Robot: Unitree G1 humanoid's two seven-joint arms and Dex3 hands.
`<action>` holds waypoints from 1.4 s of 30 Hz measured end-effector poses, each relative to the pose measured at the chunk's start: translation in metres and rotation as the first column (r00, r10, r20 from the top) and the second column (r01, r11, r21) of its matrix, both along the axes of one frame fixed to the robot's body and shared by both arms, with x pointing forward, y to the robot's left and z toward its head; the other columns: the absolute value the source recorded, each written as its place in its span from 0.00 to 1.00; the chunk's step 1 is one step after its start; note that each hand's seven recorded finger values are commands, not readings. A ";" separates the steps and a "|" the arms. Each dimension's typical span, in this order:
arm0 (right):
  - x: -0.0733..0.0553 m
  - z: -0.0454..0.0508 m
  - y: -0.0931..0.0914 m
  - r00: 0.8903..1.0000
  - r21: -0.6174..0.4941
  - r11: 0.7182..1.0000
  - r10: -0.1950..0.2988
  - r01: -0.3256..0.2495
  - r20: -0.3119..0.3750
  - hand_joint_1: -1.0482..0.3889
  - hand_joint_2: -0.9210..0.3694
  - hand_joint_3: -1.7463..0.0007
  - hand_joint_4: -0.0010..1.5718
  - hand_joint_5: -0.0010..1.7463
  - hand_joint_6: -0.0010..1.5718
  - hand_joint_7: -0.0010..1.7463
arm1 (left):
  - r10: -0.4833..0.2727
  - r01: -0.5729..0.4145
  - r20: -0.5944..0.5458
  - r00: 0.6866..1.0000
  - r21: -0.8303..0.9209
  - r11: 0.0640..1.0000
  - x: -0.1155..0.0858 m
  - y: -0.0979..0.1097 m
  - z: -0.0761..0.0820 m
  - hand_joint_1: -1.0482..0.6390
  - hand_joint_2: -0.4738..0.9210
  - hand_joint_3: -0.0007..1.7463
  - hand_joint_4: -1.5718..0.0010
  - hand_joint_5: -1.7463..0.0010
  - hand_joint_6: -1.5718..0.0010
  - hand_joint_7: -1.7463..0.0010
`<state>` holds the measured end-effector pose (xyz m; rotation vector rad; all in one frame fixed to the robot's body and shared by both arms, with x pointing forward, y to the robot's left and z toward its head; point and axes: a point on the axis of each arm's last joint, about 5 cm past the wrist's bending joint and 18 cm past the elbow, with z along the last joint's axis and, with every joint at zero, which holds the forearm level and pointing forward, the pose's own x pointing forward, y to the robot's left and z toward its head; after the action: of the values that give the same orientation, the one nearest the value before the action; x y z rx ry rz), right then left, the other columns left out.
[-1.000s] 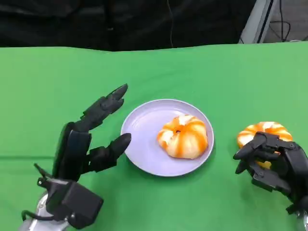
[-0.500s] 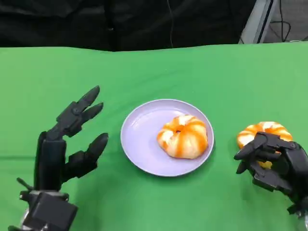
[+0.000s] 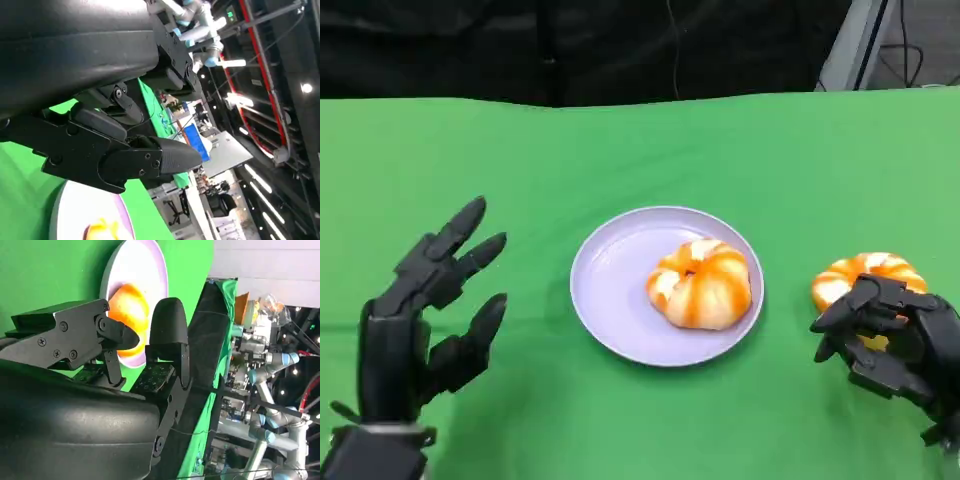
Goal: Grasp the bread from the table and place it into the plate.
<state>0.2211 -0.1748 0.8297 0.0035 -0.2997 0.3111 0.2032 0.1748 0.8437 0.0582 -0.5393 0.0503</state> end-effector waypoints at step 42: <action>0.001 0.0001 -0.002 1.000 0.006 1.000 -0.001 0.001 -0.012 0.78 0.05 0.65 0.54 0.79 0.58 0.54 | 0.090 -0.079 -0.145 0.985 0.085 0.993 -0.021 0.003 -0.022 0.68 1.00 0.21 0.35 0.95 0.28 0.93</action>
<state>0.2222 -0.1768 0.8298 0.0114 -0.2888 0.3089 0.1817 0.1774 0.8219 0.1611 -0.3889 0.1066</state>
